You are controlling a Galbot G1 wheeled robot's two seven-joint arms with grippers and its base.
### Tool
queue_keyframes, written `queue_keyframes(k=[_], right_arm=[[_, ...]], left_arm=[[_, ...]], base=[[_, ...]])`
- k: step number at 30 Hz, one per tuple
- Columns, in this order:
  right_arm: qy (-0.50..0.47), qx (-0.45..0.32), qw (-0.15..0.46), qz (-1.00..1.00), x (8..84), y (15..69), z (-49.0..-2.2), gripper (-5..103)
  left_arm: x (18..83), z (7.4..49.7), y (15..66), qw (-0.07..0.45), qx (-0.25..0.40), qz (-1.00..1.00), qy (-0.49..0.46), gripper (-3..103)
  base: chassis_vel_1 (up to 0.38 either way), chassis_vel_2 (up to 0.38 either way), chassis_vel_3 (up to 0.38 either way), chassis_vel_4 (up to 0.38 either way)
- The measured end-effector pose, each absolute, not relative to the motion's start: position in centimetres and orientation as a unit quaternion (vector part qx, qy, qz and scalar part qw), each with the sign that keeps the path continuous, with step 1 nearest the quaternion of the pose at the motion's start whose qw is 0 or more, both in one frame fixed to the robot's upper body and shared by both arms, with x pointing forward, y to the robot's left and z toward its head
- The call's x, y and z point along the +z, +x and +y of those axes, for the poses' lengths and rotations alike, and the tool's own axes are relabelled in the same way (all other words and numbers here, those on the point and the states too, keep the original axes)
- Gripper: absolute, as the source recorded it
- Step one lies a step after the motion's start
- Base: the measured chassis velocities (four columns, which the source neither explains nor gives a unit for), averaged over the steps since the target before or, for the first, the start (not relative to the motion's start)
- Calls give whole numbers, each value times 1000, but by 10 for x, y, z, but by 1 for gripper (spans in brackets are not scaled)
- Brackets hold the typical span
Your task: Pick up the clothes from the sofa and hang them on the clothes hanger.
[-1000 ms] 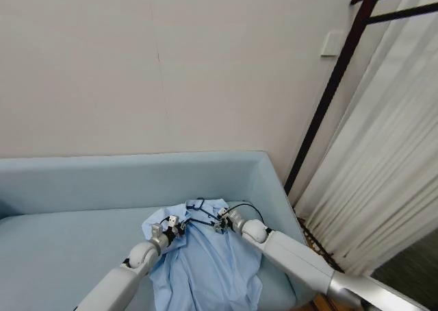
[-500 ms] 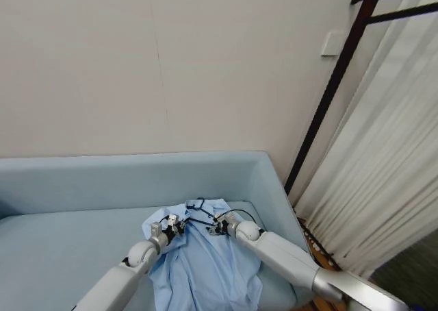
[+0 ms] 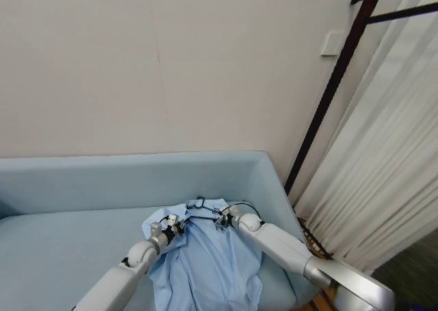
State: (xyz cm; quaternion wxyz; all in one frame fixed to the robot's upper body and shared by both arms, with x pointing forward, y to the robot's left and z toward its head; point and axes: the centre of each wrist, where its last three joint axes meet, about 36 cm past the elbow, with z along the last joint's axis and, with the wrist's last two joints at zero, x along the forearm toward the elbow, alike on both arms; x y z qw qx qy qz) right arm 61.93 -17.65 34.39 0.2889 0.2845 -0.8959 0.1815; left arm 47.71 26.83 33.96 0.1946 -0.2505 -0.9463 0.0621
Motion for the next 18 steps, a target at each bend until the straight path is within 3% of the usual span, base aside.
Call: queue_keyframes(k=[10, 14, 18], right_arm=[[317, 174, 280, -889, 352, 588, -173, 83], [317, 141, 286, -893, 363, 574, -181, 93], [291, 113, 284, -907, 374, 589, -186, 94]], left_arm=[[340, 267, 478, 192, 64, -946, -252, 0], [340, 265, 478, 191, 66, -946, -252, 0], [340, 264, 478, 191, 67, -946, -253, 0]], base=[[0, 0, 0, 0], [0, 0, 0, 0], [0, 0, 0, 0]])
